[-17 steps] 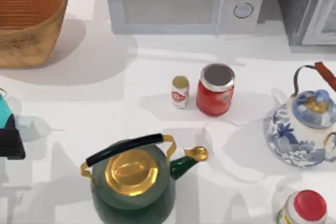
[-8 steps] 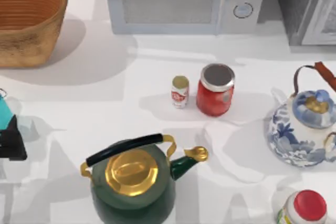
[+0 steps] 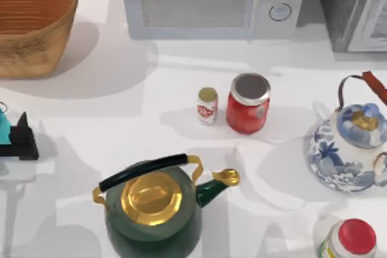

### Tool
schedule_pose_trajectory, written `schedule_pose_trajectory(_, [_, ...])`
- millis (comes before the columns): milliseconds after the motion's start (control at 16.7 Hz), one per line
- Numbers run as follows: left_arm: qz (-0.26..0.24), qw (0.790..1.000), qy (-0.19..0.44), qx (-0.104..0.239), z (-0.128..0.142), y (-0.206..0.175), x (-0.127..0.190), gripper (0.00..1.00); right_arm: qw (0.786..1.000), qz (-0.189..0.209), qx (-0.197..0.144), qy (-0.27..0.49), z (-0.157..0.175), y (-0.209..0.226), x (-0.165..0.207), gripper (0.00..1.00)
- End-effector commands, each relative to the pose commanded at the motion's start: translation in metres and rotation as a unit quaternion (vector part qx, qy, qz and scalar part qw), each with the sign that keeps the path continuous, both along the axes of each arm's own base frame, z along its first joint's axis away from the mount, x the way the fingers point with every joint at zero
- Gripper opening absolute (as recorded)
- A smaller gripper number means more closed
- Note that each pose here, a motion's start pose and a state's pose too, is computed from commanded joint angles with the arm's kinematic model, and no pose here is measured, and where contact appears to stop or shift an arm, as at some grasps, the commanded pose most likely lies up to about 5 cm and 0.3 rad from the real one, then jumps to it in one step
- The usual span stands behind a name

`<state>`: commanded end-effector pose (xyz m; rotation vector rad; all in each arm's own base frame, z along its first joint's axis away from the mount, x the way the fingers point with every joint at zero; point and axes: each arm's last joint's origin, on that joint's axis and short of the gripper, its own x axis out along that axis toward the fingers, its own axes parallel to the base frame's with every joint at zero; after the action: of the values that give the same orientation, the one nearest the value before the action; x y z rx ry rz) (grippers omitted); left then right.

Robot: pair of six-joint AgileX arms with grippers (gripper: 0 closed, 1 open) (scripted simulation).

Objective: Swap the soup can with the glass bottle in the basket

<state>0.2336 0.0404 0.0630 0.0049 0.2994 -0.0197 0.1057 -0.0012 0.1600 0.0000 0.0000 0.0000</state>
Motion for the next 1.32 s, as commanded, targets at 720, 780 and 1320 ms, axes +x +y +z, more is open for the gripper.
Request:
schedule_pose_trajectory(720, [0.0,1.0,0.0,0.0,-0.0044,-0.0009,0.0112,0.55,1.0,0.0,0.0,0.0,0.0,0.0,0.0,1.0])
schedule_pose_trajectory(780, [0.0,1.0,0.0,0.0,-0.0044,-0.0009,0.0112,0.47,1.0,0.0,0.0,0.0,0.0,0.0,0.0,1.0])
schedule_pose_trajectory(1320, [0.0,1.0,0.0,0.0,-0.0044,-0.0009,0.0112,0.0,1.0,0.0,0.0,0.0,0.0,0.0,0.0,1.0])
